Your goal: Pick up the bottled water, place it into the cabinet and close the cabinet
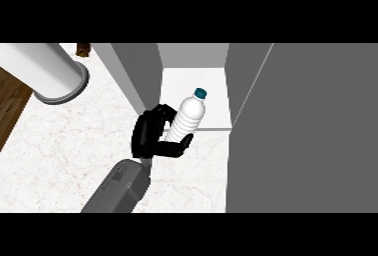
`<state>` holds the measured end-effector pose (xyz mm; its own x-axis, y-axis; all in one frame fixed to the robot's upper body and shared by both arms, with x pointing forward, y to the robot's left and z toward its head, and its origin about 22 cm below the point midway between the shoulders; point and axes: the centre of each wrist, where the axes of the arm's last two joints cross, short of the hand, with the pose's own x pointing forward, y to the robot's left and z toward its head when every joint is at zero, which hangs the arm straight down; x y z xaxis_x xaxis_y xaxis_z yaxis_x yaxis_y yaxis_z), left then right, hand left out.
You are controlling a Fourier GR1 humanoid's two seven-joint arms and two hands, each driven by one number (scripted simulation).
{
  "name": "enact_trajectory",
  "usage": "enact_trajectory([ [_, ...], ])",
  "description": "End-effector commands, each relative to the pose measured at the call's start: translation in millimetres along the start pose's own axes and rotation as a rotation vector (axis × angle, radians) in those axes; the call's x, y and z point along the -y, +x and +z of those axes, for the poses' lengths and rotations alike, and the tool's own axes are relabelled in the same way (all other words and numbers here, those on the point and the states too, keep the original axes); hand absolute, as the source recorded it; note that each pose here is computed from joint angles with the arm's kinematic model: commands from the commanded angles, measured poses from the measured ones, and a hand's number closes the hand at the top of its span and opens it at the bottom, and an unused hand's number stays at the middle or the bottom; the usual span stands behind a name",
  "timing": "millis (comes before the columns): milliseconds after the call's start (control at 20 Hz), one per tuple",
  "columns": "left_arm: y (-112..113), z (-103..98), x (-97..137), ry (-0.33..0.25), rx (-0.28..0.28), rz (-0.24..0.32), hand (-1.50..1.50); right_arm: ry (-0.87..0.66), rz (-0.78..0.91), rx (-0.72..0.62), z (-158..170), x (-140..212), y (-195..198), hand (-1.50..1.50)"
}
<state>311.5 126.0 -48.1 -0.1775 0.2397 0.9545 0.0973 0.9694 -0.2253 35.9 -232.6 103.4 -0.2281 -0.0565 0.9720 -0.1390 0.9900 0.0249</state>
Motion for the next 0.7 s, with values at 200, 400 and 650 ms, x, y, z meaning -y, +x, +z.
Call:
enact_trajectory([
  [200,38.9,-46.7,57.7,0.023,0.013,-0.097,1.5,0.009,-0.024,0.055,3.6,5.7,17.8,-1.5],
  [400,39.0,-51.3,67.9,0.026,-0.034,-0.165,1.5,-0.005,-0.028,0.036,0.8,2.7,16.8,-1.5],
  [650,49.7,-94.0,69.3,0.124,-0.055,-0.205,1.5,0.042,-0.018,0.04,0.8,15.5,11.5,-1.5],
])
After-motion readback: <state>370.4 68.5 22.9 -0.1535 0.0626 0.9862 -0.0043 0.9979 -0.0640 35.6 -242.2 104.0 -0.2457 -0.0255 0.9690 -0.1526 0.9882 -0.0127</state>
